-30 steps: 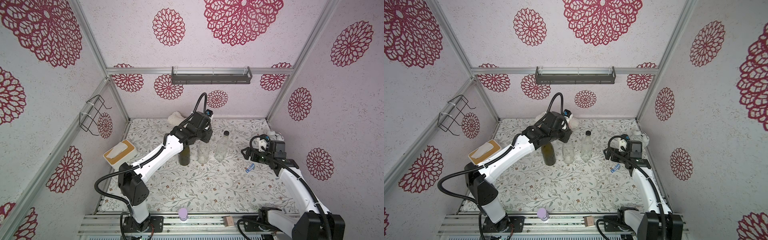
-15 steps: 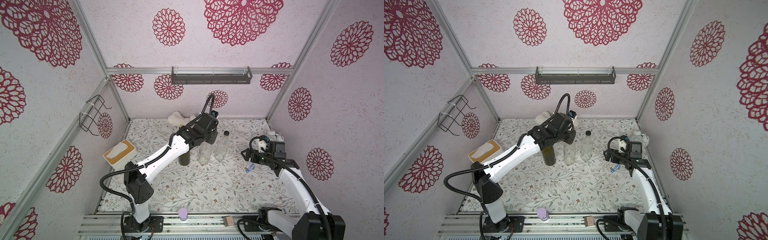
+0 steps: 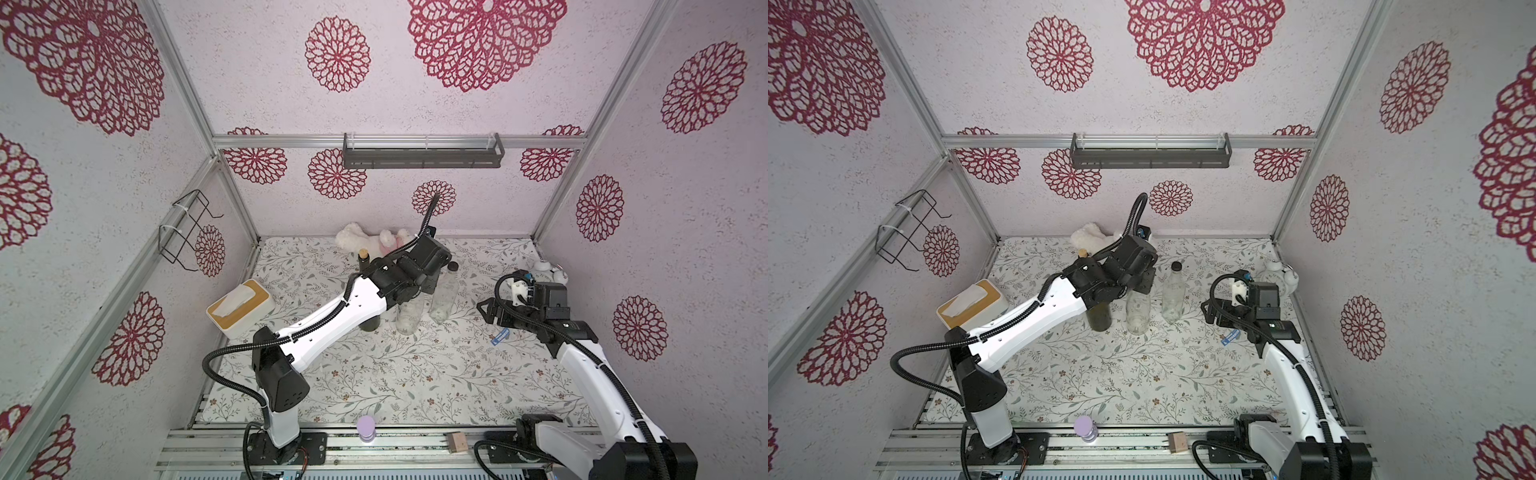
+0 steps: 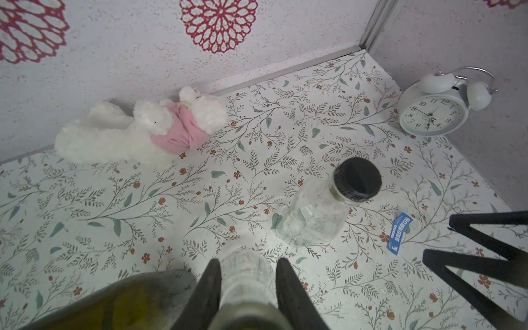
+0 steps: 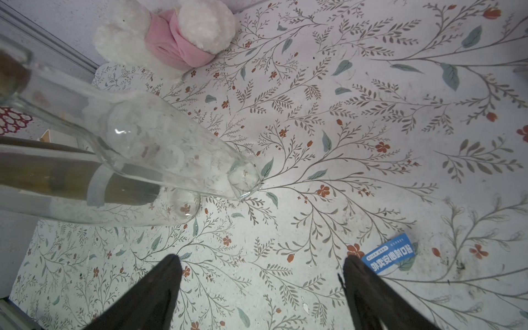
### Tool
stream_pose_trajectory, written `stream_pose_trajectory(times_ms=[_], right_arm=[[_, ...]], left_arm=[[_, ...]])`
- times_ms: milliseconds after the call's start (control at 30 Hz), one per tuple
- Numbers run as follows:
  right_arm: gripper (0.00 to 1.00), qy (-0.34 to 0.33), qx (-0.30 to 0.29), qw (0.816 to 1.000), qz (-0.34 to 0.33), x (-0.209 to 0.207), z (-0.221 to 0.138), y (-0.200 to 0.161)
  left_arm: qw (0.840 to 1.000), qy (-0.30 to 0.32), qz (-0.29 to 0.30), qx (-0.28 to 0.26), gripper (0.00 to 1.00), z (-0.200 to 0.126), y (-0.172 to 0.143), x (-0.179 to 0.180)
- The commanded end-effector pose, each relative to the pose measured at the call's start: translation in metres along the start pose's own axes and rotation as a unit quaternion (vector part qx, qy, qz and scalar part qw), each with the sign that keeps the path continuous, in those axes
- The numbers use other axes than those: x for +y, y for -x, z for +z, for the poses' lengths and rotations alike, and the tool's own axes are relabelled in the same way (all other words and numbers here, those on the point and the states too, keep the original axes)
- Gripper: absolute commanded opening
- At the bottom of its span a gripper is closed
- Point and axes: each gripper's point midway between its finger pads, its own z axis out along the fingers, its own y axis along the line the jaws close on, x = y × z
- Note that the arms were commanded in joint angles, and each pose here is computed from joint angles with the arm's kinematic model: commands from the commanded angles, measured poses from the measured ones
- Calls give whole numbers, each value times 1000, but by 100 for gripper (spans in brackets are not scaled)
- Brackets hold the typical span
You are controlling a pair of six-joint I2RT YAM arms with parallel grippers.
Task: Remove the label from the bottle
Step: Move the bottle to the center of the board.
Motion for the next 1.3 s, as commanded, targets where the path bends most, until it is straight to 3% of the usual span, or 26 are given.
stream_pose_trajectory(times_ms=[0, 367, 567, 767, 1033, 1167, 1267], right_arm=[[91, 10, -12, 1000, -2, 11, -7, 2], [90, 18, 13, 1000, -13, 31, 1, -23], [90, 14, 15, 1000, -14, 32, -1, -28], [90, 10, 17, 1000, -14, 30, -3, -33], [91, 11, 16, 1000, -14, 31, -9, -34], [93, 17, 17, 1000, -15, 36, -13, -30], [95, 30, 23, 999, -9, 41, -14, -30]], left_arm=[[996, 30, -71, -46, 3, -24, 22, 13], [995, -2, -90, -41, 6, -34, 3, -15], [995, -4, -95, -41, 17, -31, -5, -18], [995, -7, -87, -48, 46, -37, -6, -24], [996, -20, -73, -56, 76, -47, -2, -32], [995, -60, -51, -59, 93, -59, 3, -42], [993, -96, -25, -58, 99, -70, 5, -48]])
